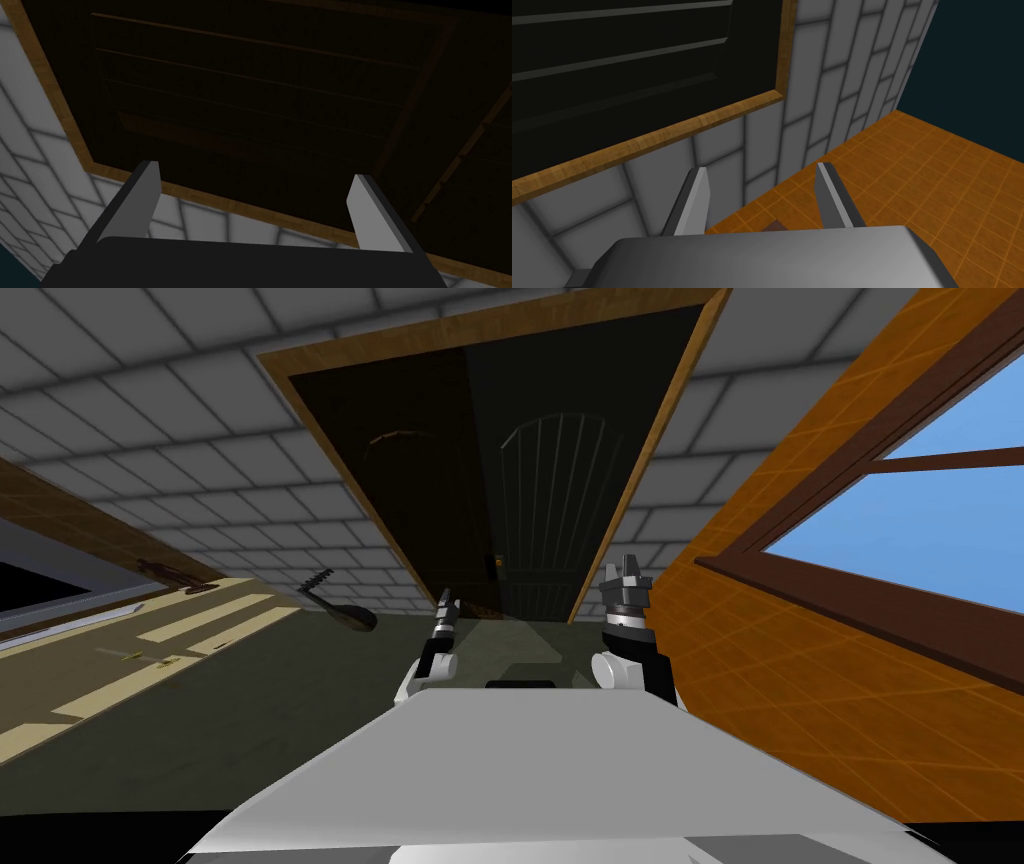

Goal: Pull the door open

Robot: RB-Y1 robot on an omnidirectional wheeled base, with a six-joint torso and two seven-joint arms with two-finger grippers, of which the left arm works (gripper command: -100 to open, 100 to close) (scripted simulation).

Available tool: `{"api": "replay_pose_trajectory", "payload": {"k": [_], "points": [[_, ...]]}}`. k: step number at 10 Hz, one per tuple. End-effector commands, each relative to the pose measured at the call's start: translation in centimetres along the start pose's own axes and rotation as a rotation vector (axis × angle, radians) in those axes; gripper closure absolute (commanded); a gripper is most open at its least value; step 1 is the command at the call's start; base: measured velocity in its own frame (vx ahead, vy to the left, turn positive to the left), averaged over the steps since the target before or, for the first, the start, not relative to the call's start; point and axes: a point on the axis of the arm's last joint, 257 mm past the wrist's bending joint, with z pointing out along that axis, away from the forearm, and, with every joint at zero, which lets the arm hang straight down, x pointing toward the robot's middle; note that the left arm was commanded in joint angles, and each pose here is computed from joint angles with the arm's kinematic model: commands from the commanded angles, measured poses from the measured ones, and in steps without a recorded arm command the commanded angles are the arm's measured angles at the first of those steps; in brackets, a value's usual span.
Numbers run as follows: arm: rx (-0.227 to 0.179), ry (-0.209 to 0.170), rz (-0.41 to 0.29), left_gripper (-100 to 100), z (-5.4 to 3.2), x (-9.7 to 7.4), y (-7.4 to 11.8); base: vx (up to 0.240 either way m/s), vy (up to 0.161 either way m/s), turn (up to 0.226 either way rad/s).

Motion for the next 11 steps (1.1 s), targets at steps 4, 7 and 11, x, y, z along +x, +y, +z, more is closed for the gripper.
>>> {"api": "replay_pose_trajectory", "payload": {"k": [4, 7, 11], "points": [[-0.064, 0.008, 0.004, -100, 0.65, 0.1, 3.2, 0.125, 0.025, -0.056], [-0.106, 0.013, 0.007, -100, 0.99, 0.3, 5.3, 0.127, 0.022, -0.055], [-0.162, 0.02, 0.012, -100, 1.38, 0.6, 8.1, 0.132, 0.034, -0.057]]}}
